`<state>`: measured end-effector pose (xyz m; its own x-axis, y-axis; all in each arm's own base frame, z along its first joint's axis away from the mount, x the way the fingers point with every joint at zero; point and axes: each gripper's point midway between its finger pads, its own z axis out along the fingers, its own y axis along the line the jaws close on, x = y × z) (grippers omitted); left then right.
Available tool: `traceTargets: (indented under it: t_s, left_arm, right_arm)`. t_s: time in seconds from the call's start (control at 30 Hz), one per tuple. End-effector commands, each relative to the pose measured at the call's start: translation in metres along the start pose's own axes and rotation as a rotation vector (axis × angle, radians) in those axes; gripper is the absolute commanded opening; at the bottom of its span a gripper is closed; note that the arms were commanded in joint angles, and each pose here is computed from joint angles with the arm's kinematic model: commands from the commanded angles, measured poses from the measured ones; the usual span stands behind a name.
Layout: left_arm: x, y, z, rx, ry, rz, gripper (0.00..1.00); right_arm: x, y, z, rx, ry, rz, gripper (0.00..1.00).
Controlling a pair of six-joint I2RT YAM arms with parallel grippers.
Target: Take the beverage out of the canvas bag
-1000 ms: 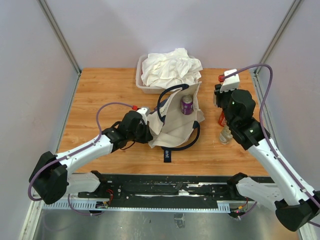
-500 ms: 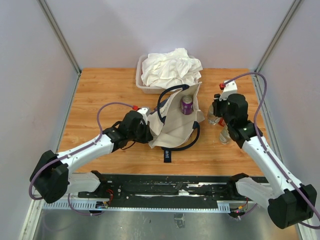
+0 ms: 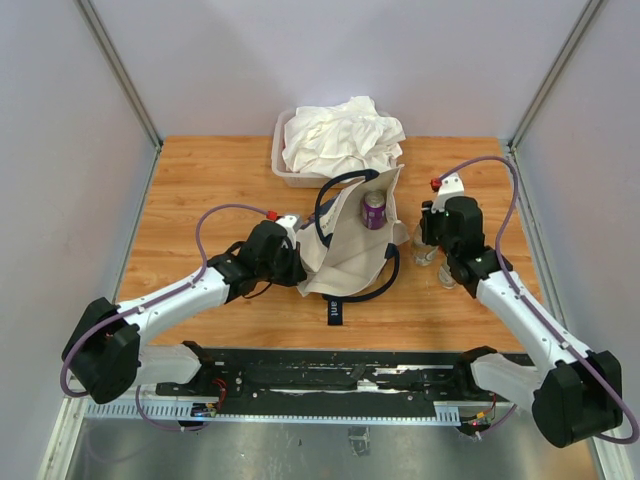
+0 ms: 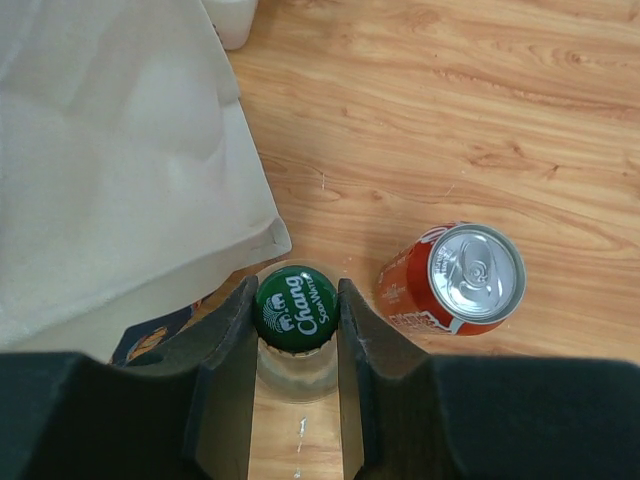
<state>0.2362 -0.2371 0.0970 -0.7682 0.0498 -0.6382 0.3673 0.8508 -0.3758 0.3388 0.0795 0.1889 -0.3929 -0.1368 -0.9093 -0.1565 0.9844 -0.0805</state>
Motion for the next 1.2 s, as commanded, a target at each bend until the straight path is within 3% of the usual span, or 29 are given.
traceTargets:
  t_s: [0.0,0.47,0.5,0.73,0.83,1.03,1.17]
  left_arm:
    - [0.003,-0.007,0.002,0.026,0.026,0.013,0.00]
    - [0.006,-0.006,0.000,0.024,0.029,0.006,0.01]
    - [0.006,-0.006,0.000,0.024,0.028,0.007,0.00]
    - [0.006,-0.007,-0.001,0.030,0.030,0.011,0.00]
    - [0.005,-0.008,-0.001,0.031,0.026,0.013,0.00]
    - [0.002,-0.008,-0.003,0.033,0.016,0.014,0.01]
    - [-0.001,-0.010,-0.005,0.038,0.003,0.013,0.00]
  right_arm:
    - [-0.033,-0.010,0.007,0.035,-0.163,0.057,0.01]
    - [-0.004,-0.018,0.016,0.069,-0.165,0.118,0.03]
    - [-0.004,-0.018,0.014,0.070,-0.164,0.117,0.07]
    - [-0.012,-0.015,0.004,0.040,-0.178,0.091,0.64]
    - [-0.023,-0.014,-0.001,0.029,-0.200,0.089,0.75]
    - [-0.074,-0.002,-0.023,-0.020,-0.271,0.032,0.73]
    - [-0.124,0.035,-0.047,-0.100,-0.344,-0.078,0.61]
